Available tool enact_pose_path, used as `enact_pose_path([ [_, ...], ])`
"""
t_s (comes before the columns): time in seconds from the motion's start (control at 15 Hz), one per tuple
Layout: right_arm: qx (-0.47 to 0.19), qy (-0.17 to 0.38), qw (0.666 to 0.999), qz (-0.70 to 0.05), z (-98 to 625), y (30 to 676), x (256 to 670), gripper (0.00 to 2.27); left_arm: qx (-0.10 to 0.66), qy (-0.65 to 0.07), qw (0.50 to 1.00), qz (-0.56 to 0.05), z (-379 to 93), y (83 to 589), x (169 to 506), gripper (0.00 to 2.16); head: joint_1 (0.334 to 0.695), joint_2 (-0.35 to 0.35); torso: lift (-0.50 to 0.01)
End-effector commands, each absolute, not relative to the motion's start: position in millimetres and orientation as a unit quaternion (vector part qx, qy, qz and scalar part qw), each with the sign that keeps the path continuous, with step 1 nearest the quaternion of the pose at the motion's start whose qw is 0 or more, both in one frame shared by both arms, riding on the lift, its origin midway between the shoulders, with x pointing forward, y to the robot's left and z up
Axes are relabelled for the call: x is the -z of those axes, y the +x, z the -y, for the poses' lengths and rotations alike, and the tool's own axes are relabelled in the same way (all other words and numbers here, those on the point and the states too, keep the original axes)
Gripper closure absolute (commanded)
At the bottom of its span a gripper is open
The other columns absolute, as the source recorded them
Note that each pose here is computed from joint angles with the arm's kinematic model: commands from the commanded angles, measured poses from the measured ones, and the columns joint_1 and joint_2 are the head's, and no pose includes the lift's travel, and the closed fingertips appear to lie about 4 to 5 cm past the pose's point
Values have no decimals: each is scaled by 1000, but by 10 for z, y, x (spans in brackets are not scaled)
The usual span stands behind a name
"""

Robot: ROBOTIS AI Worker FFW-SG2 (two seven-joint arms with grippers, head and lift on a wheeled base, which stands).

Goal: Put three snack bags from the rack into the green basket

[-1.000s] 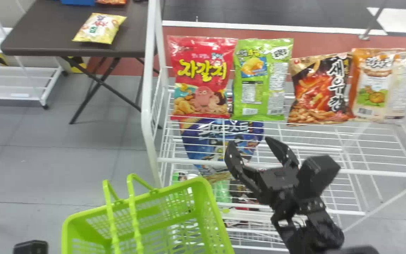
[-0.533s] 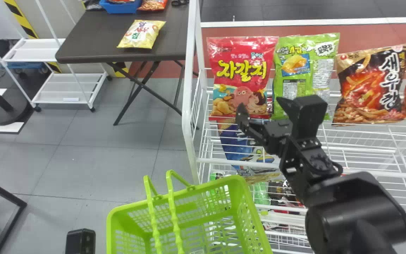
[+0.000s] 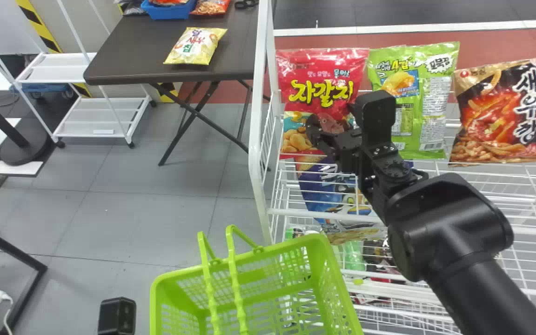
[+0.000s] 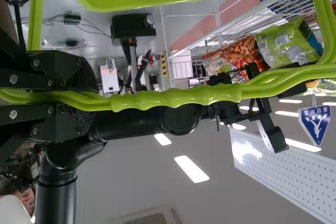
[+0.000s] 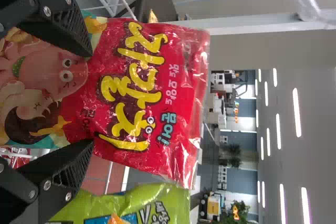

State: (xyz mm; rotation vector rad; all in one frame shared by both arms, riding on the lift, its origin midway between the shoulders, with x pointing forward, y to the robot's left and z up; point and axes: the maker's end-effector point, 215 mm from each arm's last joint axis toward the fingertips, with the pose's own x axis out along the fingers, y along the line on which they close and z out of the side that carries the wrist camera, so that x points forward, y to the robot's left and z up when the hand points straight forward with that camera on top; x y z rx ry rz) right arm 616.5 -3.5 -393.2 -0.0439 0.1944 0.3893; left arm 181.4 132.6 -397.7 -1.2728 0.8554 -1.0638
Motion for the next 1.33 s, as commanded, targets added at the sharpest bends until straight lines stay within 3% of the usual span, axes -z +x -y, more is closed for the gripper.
enact_pose_path([
  [0.0,-208,-14,973,-97,-62,6129,3943,1858,453,-555,594,-365,-1377,1810,3993,2148,695,178,0],
  [0.07,-207,-10,974,-93,-72,6090,3918,2186,453,-555,595,-365,-1383,1810,3997,2148,695,188,0],
  [0.4,-199,7,977,-76,30,5911,3803,2250,450,-558,595,-365,-1401,1809,4012,2148,695,211,0],
  [0.8,-170,59,983,-22,652,5189,3156,2250,451,-551,607,-353,-1478,1986,3961,2148,695,174,0],
  [1.0,-172,91,979,-55,994,4632,3097,2250,450,-553,605,-356,-1483,2094,3920,2148,695,133,0],
  [1.27,-220,136,951,-167,923,3884,3434,2250,445,-560,600,-359,-1493,2110,3908,2148,695,91,0],
])
